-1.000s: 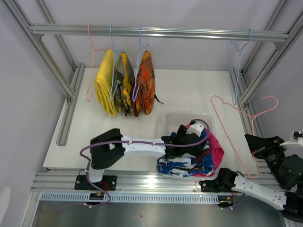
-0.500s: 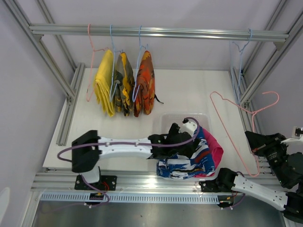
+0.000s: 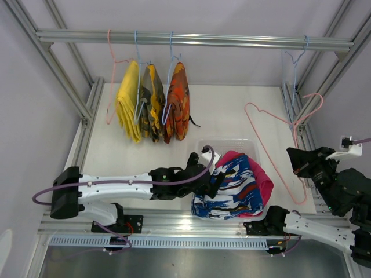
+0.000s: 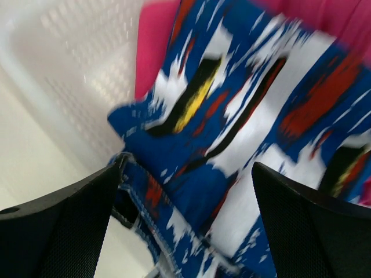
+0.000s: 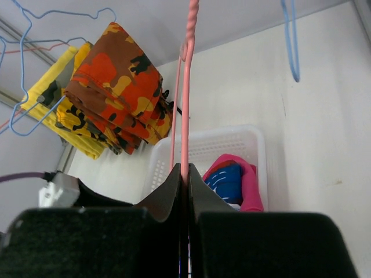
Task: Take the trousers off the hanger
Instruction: Place the trousers in the bin, then place the hanger at the clothesline.
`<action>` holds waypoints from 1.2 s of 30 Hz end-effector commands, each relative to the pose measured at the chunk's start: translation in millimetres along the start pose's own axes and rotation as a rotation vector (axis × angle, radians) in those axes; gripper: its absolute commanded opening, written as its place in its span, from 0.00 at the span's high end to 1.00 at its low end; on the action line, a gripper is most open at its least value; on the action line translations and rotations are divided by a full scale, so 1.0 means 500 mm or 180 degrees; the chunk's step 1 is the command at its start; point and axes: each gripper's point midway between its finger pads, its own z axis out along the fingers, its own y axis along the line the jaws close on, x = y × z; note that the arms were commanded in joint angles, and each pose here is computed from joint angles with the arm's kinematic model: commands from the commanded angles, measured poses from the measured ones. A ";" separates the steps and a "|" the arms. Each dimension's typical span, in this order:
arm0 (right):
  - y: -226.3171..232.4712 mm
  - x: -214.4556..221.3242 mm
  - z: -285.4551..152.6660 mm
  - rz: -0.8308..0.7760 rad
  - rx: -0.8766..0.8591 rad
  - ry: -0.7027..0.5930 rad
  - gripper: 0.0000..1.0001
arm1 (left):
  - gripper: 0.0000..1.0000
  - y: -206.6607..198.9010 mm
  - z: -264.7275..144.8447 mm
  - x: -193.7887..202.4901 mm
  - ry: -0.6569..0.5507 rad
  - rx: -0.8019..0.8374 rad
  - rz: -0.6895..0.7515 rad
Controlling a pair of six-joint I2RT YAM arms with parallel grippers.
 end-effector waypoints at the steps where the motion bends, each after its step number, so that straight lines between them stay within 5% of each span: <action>1: 0.054 -0.013 0.027 -0.0240 -0.0079 -0.0016 1.00 | 0.01 -0.016 -0.009 0.018 0.0009 0.0199 -0.0125; 9: 0.116 -0.063 0.064 -0.0576 0.0012 -0.0217 1.00 | 0.06 0.015 -0.168 -0.150 -0.0671 0.0365 -0.0049; 13: 0.140 -0.081 0.078 -0.0658 0.0024 -0.0312 1.00 | 0.45 0.045 -0.226 -0.206 -0.0888 0.0272 0.0070; 15: 0.145 -0.084 0.086 -0.0756 0.0088 -0.0336 1.00 | 0.55 0.061 -0.251 -0.242 -0.1030 0.0184 0.0172; 18: 0.160 -0.084 0.105 -0.0839 0.0177 -0.0373 1.00 | 0.93 0.112 -0.288 -0.290 -0.1215 -0.0147 0.0271; 21: 0.172 -0.094 0.114 -0.0867 0.0175 -0.0440 1.00 | 1.00 0.166 -0.326 -0.335 -0.1432 -0.0338 0.0257; 24: 0.181 -0.111 0.125 -0.0948 0.0250 -0.0512 1.00 | 0.99 0.205 -0.354 -0.357 -0.1625 -0.0390 0.0263; 26: 0.186 -0.119 0.138 -0.1039 0.0350 -0.0528 1.00 | 0.47 0.234 -0.368 -0.370 -0.1767 -0.0500 0.0247; 29: 0.179 -0.129 0.156 -0.1203 0.0518 -0.0560 1.00 | 0.27 0.263 -0.360 -0.342 -0.1816 -0.0582 0.0274; 31: 0.169 -0.136 0.172 -0.1252 0.0642 -0.0572 1.00 | 0.03 0.276 -0.363 -0.329 -0.1872 -0.0626 0.0241; 36: 0.163 -0.161 0.206 -0.1164 0.0555 -0.0540 1.00 | 0.01 0.306 -0.360 -0.314 -0.1941 -0.0813 0.0255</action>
